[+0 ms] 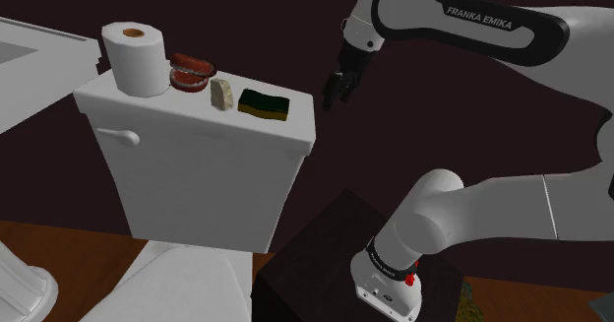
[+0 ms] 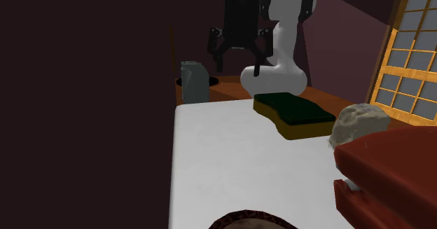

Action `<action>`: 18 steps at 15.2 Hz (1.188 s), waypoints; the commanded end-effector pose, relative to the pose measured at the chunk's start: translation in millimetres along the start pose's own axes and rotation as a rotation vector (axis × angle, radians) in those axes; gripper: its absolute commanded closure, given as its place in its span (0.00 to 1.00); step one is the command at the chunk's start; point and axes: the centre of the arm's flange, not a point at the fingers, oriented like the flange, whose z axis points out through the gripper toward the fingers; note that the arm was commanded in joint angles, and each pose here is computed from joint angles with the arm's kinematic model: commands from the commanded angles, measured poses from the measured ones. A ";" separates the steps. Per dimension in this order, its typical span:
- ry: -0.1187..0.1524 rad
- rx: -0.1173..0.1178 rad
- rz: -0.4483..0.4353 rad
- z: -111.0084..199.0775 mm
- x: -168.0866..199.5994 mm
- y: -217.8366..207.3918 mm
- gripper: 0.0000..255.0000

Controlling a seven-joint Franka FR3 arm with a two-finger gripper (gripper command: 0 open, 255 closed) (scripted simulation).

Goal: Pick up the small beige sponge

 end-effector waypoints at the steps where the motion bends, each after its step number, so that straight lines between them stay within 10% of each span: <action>1: 0.000 0.000 0.000 0.0 0.0 0.0 0.00; 18: 0.018 0.020 -0.114 -19.6 148.4 -161.2 0.00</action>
